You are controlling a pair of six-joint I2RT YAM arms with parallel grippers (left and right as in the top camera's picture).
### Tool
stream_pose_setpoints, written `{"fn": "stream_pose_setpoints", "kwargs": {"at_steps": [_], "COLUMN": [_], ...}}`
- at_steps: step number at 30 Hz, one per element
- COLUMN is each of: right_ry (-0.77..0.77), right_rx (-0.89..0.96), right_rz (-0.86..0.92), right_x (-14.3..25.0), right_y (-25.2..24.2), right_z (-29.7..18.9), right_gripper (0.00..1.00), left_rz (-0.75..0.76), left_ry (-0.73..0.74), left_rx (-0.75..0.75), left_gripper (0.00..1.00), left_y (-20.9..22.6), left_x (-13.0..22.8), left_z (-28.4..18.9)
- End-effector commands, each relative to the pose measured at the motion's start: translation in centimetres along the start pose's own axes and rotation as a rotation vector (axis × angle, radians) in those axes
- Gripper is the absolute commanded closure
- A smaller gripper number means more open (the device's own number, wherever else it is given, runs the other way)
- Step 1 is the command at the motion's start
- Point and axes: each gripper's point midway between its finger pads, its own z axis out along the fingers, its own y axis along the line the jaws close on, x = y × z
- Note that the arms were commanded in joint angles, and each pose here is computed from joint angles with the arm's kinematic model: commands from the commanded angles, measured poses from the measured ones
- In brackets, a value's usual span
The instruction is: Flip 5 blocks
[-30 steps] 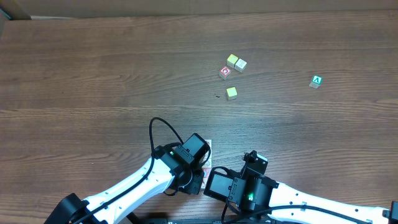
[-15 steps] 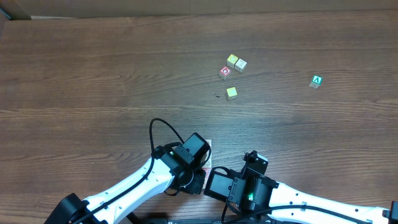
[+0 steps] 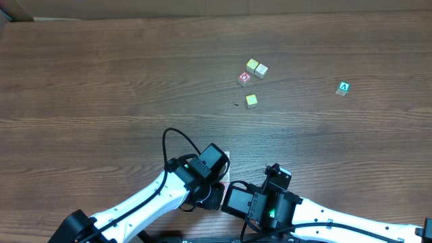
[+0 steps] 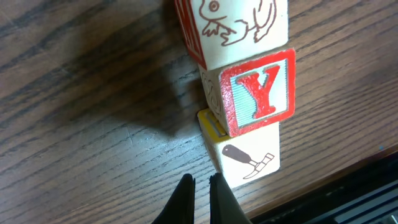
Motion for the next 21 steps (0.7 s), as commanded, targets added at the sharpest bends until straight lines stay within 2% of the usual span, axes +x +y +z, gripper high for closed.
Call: {"fn": "stream_pose_setpoints", "kwargs": {"at_steps": [1, 21], "right_ry": [-0.015, -0.014], "right_rx": [-0.005, -0.008], "right_rz": [0.017, 0.018], "right_x": [-0.4, -0.4], "right_y": [-0.1, 0.0], "right_z": [-0.1, -0.1], "right_gripper": [0.96, 0.96], "left_rz": [0.000, -0.009], "left_ry": [-0.007, -0.008], "left_rx": [0.003, -0.075], "left_gripper": [0.96, 0.96], "left_y": [-0.1, 1.4], "left_x": [0.1, 0.3], "left_z": [-0.1, 0.1]}}
